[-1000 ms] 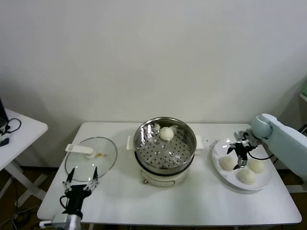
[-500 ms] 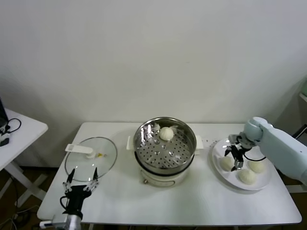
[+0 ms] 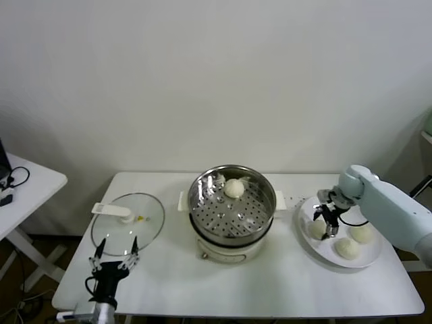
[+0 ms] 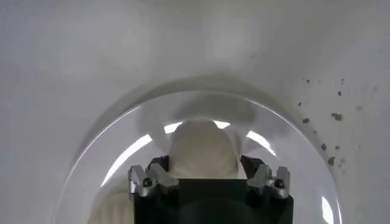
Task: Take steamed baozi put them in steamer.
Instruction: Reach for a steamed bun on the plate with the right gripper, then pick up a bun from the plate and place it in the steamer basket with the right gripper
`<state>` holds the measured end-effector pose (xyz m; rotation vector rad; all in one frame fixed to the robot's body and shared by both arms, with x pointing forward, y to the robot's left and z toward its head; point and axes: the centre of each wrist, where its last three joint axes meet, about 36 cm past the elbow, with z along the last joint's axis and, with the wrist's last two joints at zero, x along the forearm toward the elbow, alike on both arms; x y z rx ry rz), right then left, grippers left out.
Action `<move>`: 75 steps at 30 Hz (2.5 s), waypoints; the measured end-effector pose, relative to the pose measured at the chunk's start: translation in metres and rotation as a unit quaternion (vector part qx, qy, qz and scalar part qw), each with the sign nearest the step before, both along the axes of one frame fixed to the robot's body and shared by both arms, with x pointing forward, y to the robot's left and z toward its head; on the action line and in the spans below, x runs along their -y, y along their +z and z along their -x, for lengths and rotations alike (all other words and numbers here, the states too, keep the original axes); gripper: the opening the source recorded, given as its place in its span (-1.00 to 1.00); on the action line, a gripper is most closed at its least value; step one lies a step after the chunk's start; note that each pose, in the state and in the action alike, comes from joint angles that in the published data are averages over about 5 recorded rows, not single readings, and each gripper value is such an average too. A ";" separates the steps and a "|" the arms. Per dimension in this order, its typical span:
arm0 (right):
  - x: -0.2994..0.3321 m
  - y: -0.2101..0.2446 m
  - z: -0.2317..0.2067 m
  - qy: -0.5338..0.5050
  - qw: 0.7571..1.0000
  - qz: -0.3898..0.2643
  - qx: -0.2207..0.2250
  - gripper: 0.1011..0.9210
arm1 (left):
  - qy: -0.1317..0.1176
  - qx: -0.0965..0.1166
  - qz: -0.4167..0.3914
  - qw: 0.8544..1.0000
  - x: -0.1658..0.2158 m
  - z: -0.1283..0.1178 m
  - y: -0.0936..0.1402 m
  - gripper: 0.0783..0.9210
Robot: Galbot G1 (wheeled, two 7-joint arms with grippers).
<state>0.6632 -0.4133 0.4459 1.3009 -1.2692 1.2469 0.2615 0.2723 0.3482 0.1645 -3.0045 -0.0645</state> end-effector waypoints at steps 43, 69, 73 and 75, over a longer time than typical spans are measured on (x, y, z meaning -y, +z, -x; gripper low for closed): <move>-0.108 0.246 -0.070 -0.014 0.988 -0.144 0.057 0.49 | -0.012 0.017 0.002 1.000 0.004 -0.003 0.014 0.77; -0.301 0.172 -0.058 0.094 0.985 -0.145 -0.020 0.47 | -0.022 0.020 -0.009 1.000 0.013 -0.002 0.020 0.77; -0.316 0.159 -0.055 0.104 0.984 -0.140 -0.027 0.49 | -0.022 0.020 -0.010 1.000 0.013 -0.001 0.019 0.77; -0.322 0.154 -0.053 0.108 0.984 -0.139 -0.029 0.48 | -0.021 0.019 -0.010 1.000 0.012 0.000 0.019 0.77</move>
